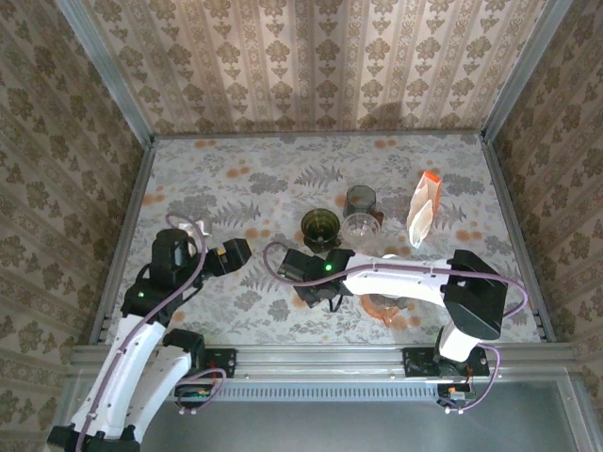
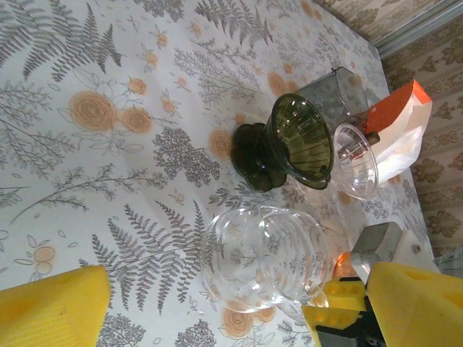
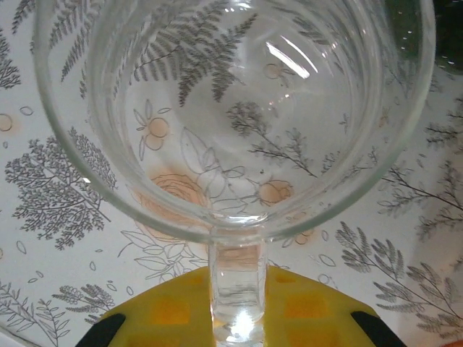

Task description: Place the coffee filter in the dripper

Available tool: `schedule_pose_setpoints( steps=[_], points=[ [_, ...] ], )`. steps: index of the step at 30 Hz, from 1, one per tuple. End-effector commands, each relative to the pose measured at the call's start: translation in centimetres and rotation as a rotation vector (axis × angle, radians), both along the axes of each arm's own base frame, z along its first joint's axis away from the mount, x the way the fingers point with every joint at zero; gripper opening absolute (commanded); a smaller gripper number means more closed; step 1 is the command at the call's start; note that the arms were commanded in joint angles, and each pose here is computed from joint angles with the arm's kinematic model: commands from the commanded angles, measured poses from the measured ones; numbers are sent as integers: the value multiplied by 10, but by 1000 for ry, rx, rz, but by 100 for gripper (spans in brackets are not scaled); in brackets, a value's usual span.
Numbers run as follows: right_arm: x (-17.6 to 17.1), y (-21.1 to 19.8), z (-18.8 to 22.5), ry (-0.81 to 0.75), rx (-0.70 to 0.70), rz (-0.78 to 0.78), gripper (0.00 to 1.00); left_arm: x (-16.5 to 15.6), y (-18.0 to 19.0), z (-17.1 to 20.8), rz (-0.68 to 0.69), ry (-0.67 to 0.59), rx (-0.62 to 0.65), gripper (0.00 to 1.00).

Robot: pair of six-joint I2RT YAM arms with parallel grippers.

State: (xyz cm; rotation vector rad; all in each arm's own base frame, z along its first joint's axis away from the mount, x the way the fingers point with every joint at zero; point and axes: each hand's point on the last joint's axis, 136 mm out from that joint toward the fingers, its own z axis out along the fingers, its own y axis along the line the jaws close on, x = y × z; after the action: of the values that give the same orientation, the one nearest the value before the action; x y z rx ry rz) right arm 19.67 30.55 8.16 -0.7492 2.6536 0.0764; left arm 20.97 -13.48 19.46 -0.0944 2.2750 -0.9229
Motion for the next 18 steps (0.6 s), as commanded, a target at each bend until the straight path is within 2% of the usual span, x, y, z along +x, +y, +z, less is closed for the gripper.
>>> schedule_pose_setpoints(
  steps=[1, 5, 11, 15, 18],
  points=[
    [3, -17, 4, -48, -29, -61, 19, 4, -10, 6, -31, -8, -69, 93],
    [3, -18, 7, -59, -14, -70, 32, 5, -16, 3, -55, 2, -96, 91],
    [5, -11, 19, -89, 41, -60, 46, 10, -25, -2, -88, 24, -132, 82],
    [9, -7, 48, -152, 116, -57, 62, 18, -32, 1, -106, 23, -161, 78],
    [18, -11, 78, -208, 158, -74, 70, 29, -41, 0, -114, 25, -172, 73]
  ],
)
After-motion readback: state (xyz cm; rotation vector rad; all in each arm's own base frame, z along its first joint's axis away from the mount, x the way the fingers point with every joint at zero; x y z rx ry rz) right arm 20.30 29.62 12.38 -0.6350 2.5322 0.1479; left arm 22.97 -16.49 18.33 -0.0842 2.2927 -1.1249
